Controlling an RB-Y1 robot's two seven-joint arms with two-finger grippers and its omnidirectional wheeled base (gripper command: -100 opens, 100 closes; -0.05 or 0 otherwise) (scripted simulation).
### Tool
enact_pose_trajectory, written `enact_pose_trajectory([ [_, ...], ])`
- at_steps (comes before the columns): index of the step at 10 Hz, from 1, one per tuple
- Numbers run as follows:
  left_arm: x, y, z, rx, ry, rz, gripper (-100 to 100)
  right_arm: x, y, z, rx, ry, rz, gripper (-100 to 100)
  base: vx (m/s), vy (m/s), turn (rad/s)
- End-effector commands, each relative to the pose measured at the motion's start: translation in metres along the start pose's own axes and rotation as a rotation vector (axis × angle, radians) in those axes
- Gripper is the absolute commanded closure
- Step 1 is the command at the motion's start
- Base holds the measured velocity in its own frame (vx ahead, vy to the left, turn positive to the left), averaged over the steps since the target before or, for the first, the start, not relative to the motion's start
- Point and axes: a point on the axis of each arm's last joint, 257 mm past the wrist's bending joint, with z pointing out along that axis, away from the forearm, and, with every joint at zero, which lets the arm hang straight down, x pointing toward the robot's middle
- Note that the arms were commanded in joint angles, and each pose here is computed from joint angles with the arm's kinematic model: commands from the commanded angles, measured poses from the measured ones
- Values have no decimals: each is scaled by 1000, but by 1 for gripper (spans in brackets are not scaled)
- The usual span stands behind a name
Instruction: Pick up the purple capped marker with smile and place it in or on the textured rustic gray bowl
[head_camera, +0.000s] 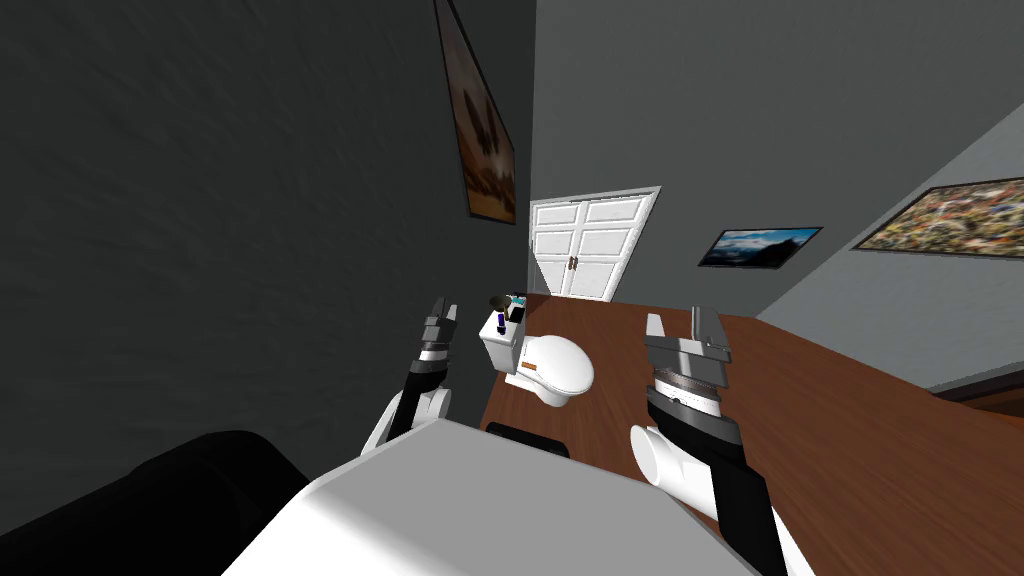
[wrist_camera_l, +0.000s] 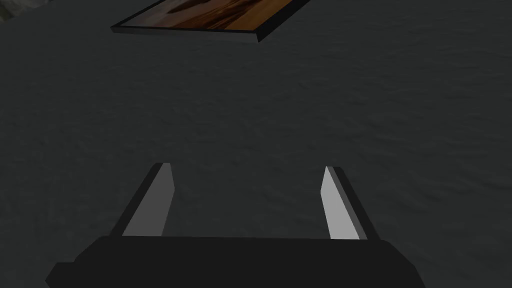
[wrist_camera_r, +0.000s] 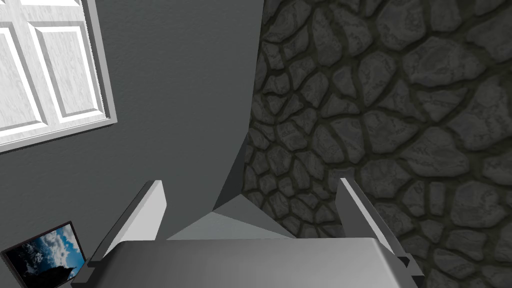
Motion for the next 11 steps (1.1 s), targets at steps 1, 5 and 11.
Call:
enact_pose_trajectory([
  [1,5,5,-1,-7,32,19,-100,0,0,0,0,0,0,0,-14,-13,-18],
  [5,20,29,-10,-47,115,83,-100,0,0,0,0,0,0,0,-45,-38,-30],
  [11,38,88,-34,-144,215,211,-100,0,0,0,0,0,0,0,-50,-62,-42],
])
